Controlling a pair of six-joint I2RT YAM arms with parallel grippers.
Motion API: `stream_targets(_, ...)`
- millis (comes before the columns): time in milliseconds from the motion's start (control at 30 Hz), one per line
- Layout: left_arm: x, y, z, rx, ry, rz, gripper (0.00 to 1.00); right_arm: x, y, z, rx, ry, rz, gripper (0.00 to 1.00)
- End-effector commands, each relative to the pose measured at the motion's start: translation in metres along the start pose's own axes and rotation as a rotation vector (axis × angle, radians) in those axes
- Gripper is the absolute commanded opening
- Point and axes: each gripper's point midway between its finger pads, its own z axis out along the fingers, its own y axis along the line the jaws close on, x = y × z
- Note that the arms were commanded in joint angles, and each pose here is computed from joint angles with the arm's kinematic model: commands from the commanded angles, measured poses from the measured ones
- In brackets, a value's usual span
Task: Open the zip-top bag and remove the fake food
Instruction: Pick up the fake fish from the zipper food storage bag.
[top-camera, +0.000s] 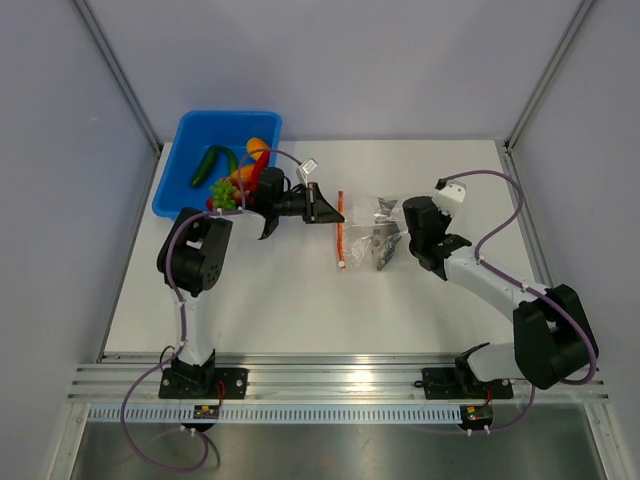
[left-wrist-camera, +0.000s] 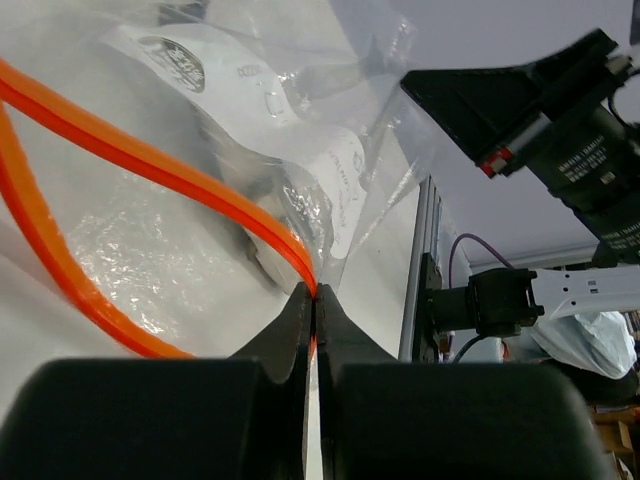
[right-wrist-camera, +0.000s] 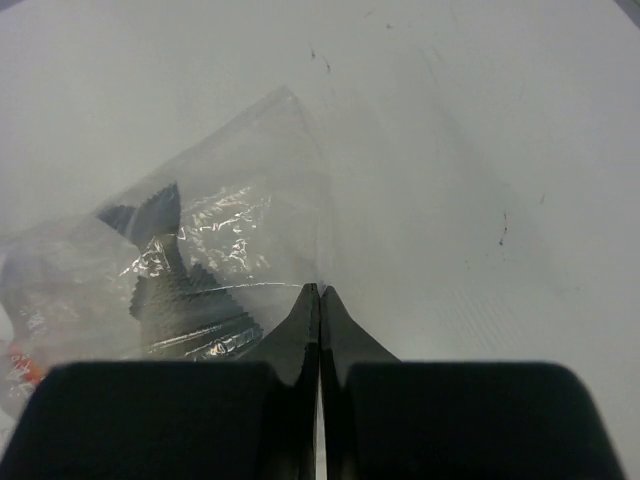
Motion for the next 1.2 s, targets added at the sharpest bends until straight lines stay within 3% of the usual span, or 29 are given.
stream_targets(0,-0.015,-0.029,0.003,0.010,-0.022,0.100,0.00,-0.001,-0.014,0.015,0.060,-0.006,0.014,0.00)
stream_targets(100,-0.014,-0.034,0.005,0.005,-0.013,0.107,0.00,-0.003,-0.016,0.019,0.066,0.000,0.017,0.00)
stream_targets(233,-0.012,-0.035,0.008,-0.005,0.001,0.111,0.00,0.000,-0.011,0.022,0.044,0.035,0.001,0.41)
stream_targets(367,-0.009,-0.033,0.011,-0.009,0.011,0.109,0.00,-0.005,-0.009,0.017,0.026,0.036,0.000,0.56)
stream_targets(767,-0.009,-0.031,0.012,-0.014,0.021,0.108,0.00,-0.018,0.031,-0.007,-0.217,0.045,-0.019,0.60)
stream_targets(900,-0.009,-0.032,0.012,-0.012,0.024,0.107,0.00,-0.007,0.058,0.001,-0.298,0.108,-0.060,0.62)
stream_targets(1000,-0.009,-0.029,0.012,-0.021,0.023,0.112,0.00,-0.006,0.069,-0.004,-0.317,0.163,-0.004,0.66)
stream_targets(1067,-0.009,-0.029,0.012,-0.022,0.021,0.116,0.00,-0.004,0.082,-0.012,-0.369,0.201,0.090,0.75)
stream_targets(1133,-0.009,-0.028,0.012,-0.023,0.021,0.118,0.00,-0.004,0.090,-0.019,-0.379,0.229,0.188,0.91)
stream_targets(1167,-0.009,-0.027,0.012,-0.025,0.021,0.118,0.00,-0.004,0.090,-0.020,-0.366,0.237,0.220,0.93)
